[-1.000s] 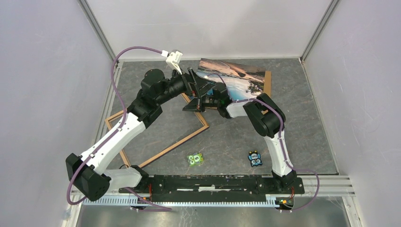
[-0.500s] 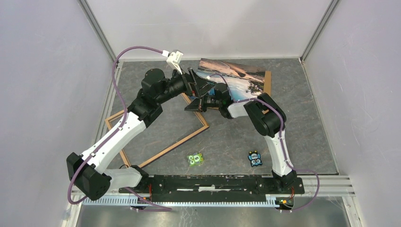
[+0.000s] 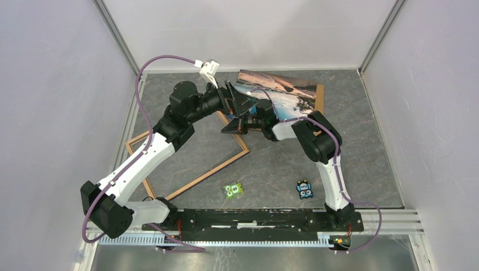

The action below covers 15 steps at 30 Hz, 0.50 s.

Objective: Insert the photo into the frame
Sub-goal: Adjust the photo frame item on the photo frame.

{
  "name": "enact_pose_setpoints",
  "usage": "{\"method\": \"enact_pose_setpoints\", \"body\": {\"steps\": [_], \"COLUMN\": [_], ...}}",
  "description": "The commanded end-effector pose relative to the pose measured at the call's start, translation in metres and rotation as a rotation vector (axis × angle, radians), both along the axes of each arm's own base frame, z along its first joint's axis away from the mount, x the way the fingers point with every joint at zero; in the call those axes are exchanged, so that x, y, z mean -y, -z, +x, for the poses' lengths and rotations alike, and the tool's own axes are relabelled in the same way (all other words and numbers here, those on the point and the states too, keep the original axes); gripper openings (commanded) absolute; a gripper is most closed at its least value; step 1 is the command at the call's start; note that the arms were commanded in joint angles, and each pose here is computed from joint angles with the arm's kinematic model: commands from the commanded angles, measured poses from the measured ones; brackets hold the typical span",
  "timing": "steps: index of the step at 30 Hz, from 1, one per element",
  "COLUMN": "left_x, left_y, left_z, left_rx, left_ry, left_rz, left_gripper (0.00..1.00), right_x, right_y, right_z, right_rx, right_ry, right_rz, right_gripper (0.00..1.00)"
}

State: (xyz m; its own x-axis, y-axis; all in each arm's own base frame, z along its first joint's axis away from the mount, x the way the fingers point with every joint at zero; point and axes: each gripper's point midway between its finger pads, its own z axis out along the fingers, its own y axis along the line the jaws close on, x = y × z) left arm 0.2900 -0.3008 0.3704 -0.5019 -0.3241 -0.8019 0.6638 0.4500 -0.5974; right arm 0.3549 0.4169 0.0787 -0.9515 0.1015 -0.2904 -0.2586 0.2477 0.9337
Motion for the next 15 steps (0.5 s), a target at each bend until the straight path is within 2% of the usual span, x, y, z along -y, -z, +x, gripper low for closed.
{"method": "enact_pose_setpoints", "body": {"steps": [1, 15], "left_x": [0.003, 0.003], "left_y": [-0.006, -0.004], "left_z": [-0.001, 0.001], "left_rx": [-0.006, -0.022], "left_ry": [0.019, 0.021], "left_rz": [-0.037, -0.04], "left_gripper": [1.0, 1.0], "right_x": [-0.006, -0.01], "right_y": [-0.01, 0.006], "right_z": [0.001, 0.008], "right_rx": [0.043, 0.04], "right_ry": [-0.063, -0.112], "right_rz": [0.014, -0.047], "right_gripper": [0.0, 0.0]}}
